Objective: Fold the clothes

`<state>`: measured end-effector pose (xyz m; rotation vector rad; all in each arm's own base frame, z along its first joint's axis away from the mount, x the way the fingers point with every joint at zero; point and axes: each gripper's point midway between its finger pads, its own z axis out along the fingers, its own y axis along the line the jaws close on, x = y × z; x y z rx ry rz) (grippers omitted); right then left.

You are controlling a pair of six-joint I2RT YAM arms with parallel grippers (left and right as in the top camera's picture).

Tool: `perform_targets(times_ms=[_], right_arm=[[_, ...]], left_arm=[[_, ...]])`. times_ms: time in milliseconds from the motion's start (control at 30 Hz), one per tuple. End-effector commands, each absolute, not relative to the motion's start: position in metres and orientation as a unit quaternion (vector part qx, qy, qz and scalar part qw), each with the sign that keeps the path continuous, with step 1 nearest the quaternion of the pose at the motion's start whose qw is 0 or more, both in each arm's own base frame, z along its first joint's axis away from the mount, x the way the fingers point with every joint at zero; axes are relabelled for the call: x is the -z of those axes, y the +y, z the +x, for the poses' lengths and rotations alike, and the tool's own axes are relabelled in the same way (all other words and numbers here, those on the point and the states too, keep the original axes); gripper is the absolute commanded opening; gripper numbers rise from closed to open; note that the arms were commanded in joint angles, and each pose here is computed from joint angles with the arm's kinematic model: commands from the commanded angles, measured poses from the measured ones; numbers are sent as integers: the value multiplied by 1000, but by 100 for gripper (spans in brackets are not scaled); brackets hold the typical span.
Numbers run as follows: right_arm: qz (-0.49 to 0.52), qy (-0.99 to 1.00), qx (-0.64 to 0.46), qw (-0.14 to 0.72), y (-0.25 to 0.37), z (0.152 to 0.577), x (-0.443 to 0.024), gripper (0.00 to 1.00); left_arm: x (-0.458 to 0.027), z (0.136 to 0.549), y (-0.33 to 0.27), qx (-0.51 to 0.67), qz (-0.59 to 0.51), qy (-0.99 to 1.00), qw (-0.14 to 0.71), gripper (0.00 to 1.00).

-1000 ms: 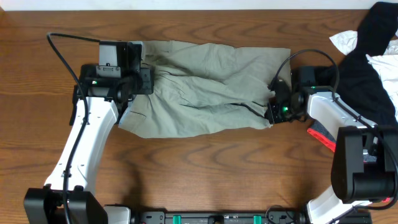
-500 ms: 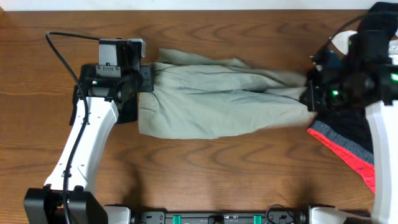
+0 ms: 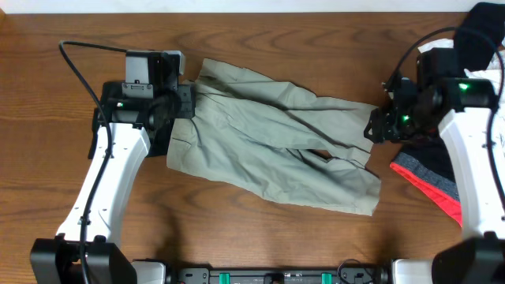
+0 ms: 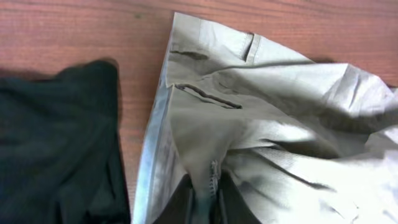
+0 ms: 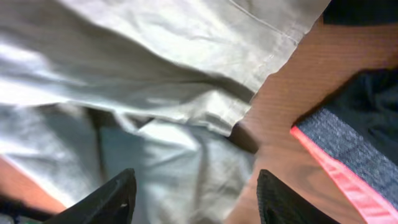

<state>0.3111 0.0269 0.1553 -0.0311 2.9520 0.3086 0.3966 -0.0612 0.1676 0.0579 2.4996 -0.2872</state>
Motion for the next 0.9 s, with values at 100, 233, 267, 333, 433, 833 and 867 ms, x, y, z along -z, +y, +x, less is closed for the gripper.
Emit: perform_targets(times_ms=[100, 233, 267, 333, 433, 833, 867], right_arm=[[-2, 993, -83, 85, 15, 333, -121, 60], [2, 993, -54, 108, 4, 354, -111, 59], [10, 993, -43, 113, 0, 359, -108, 59], [25, 993, -26, 114, -7, 364, -103, 59], [79, 991, 27, 105, -30, 364, -95, 54], [160, 985, 62, 6, -88, 347, -24, 4], [162, 985, 62, 1, -93, 347, -18, 4]], left_arm=[[-174, 395, -58, 104, 17, 943, 315, 41], [-173, 394, -57, 104, 17, 944, 314, 43], [-173, 394, -57, 103, 17, 944, 313, 43], [-172, 392, -57, 103, 16, 945, 310, 43], [-170, 390, -57, 103, 16, 947, 305, 43], [-169, 389, -57, 103, 16, 948, 301, 43], [-169, 389, -57, 103, 16, 948, 301, 43]])
